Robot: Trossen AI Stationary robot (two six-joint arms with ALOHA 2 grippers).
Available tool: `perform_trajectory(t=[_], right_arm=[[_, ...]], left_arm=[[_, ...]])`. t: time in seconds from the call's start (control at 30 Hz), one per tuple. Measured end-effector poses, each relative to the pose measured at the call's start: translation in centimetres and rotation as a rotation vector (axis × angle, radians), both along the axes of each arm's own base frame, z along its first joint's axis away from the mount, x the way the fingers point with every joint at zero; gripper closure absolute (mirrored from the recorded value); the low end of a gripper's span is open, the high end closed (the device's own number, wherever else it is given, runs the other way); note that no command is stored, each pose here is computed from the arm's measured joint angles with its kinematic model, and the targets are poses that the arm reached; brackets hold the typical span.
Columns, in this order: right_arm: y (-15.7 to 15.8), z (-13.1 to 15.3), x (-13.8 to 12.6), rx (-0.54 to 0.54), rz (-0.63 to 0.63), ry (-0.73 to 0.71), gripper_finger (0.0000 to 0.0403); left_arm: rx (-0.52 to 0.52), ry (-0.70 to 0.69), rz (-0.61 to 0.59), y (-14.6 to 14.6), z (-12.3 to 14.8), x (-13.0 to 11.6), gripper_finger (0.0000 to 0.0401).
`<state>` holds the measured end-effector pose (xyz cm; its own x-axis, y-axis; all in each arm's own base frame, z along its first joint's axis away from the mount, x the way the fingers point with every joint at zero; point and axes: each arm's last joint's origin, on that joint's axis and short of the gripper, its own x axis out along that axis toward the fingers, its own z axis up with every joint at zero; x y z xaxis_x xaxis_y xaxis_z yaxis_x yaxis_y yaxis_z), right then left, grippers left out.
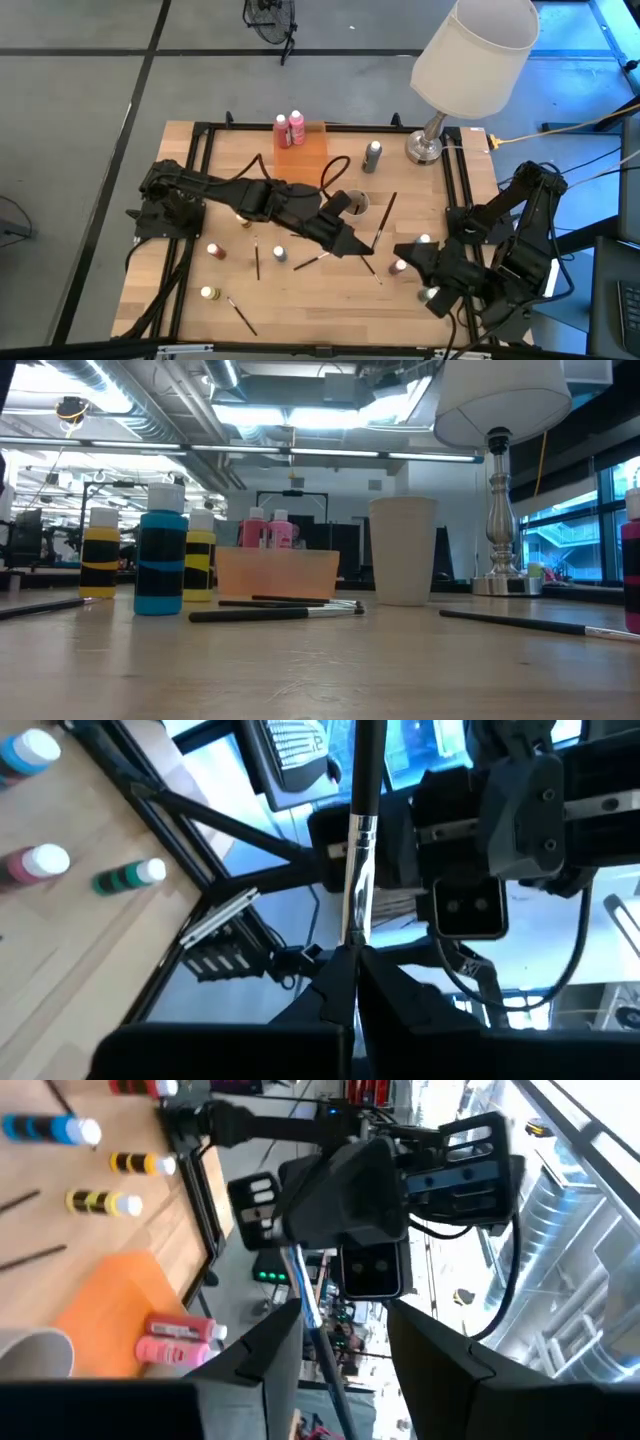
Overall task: Pick & Place Paint Supplies
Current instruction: Put the black paint brush into the light brown cup
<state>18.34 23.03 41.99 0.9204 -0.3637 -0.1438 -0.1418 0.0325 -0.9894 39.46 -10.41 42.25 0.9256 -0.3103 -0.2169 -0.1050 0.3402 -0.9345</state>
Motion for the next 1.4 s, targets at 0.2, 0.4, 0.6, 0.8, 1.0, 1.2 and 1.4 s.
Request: perform_trajectory(t=[0.2, 0.4, 0.6, 0.8, 1.0, 1.2, 1.4], right_arm=[[-0.5, -0.6, -0.1, -0.083, -0.009, 0.053, 0.0251], [-1.5, -0.8, 0.8, -0.12, -0.054, 0.081, 0.0251], [-2.3, -1.0, 1.7, -0.123, -0.053, 0.123, 0.0251], [-3.1, -1.0, 2.6, -0.195, -0.041, 0.189, 0.0251], [-3.6, -1.0, 3.2, -0.244, -0.053, 0.211, 0.0252], [-4.0, -0.9, 3.7, -0.239, -0.043, 0.228, 0.0252], [-4.1, -1.0, 3.9, -0.231, -0.042, 0.233, 0.0266]], left_arm=[[-0.015, 0.006, 0.015, 0.3, 0.0, 0.1, 0.0399], [-0.023, 0.009, 0.016, 0.3, 0.0, 0.1, 0.0399], [-0.016, 0.006, 0.017, 0.3, 0.0, 0.1, 0.0399], [-0.014, 0.006, 0.016, 0.3, 0.0, 0.1, 0.0399], [-0.005, 0.003, 0.015, 0.3, 0.0, 0.1, 0.0399], [-0.004, 0.004, 0.02, 0.3, 0.0, 0.1, 0.0399], [-0.003, 0.005, 0.022, 0.3, -0.1, 0.1, 0.0399]])
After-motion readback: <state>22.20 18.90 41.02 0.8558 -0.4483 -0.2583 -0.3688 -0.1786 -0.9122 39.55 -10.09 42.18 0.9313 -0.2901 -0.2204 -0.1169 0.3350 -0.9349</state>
